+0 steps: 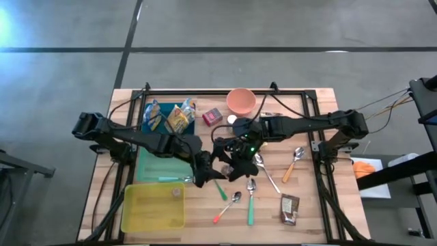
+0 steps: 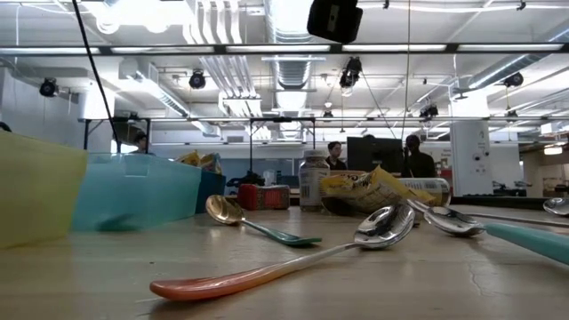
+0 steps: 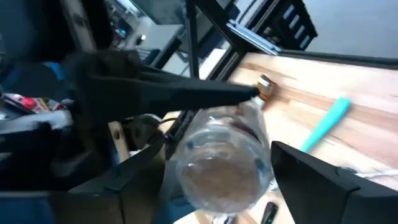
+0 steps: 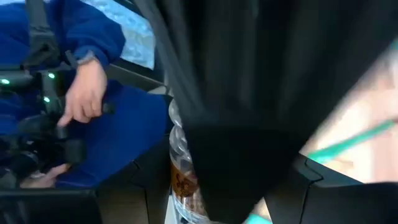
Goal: Pick & Place Food Item
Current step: Put the seasoning bottle into the yellow bin
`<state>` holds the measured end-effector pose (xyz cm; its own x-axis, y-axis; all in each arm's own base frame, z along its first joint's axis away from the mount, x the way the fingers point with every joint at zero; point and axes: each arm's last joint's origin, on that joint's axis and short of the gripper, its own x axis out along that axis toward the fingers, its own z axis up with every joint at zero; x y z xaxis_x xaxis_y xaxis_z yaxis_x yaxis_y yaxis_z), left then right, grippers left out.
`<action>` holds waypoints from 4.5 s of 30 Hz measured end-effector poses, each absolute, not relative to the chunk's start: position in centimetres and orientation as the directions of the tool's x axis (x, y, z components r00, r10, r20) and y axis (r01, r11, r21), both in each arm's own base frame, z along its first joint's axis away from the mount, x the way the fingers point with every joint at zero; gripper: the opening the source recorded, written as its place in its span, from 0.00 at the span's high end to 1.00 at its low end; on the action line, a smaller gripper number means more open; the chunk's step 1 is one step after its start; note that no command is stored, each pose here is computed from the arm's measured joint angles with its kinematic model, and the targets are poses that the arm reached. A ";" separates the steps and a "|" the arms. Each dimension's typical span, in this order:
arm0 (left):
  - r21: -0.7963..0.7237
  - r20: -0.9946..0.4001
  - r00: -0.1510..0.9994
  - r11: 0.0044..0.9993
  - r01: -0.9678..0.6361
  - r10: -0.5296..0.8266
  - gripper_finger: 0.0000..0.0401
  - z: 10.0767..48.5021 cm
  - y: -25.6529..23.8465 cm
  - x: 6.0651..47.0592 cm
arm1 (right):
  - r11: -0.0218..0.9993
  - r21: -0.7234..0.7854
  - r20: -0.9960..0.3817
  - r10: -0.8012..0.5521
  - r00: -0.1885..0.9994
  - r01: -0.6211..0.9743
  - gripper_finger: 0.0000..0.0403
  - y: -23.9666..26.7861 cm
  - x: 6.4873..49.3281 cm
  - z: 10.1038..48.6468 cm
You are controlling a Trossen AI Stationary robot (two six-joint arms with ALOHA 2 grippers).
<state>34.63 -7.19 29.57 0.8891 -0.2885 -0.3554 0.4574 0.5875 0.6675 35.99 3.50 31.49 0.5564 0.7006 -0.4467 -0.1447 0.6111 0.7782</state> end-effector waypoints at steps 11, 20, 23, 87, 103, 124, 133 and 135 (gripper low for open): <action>0.660 -0.347 0.875 0.575 0.484 -0.338 0.48 29.8 -7.4 34.5 | 0.601 0.784 -0.439 0.714 0.546 -0.155 0.54 3.6 35.9 31.4; 0.666 -0.346 0.869 0.560 0.493 -0.353 0.48 29.8 -7.4 34.4 | 0.599 0.786 -0.439 0.717 0.542 -0.155 0.54 3.6 35.9 31.1; 0.664 -0.350 0.867 0.560 0.496 -0.354 0.49 29.8 -7.5 34.4 | 0.599 0.786 -0.442 0.716 0.540 -0.152 0.54 3.6 35.9 31.0; 0.106 -0.680 0.704 0.922 0.373 -0.207 0.55 30.8 -7.0 27.7 | 0.699 0.715 -0.564 0.572 0.595 0.006 0.18 2.0 35.5 30.1; -0.061 -0.946 0.299 0.973 0.223 -0.128 0.55 30.3 -9.6 21.5 | 0.721 0.692 -0.583 0.527 0.618 0.039 0.18 1.9 35.5 30.1; -0.137 -0.980 0.150 0.991 -0.003 -0.135 0.55 26.3 -13.9 17.9 | 0.722 0.691 -0.586 0.527 0.615 0.039 0.18 2.0 35.5 30.0; -0.080 -0.995 0.064 0.994 -0.079 -0.075 0.55 23.3 -15.3 18.9 | 0.733 0.676 -0.632 0.527 0.568 0.073 0.18 2.0 35.0 29.5; -0.080 -0.995 0.063 0.994 -0.075 -0.075 0.55 22.5 -15.7 19.2 | 0.737 0.673 -0.637 0.527 0.562 0.071 0.18 2.0 35.0 29.5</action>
<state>19.24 -15.66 22.53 0.0630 -0.0753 -0.9952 -0.0754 0.9939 -0.0800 34.97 1.95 29.46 0.5624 0.5272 -0.6370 0.0713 0.7366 0.6726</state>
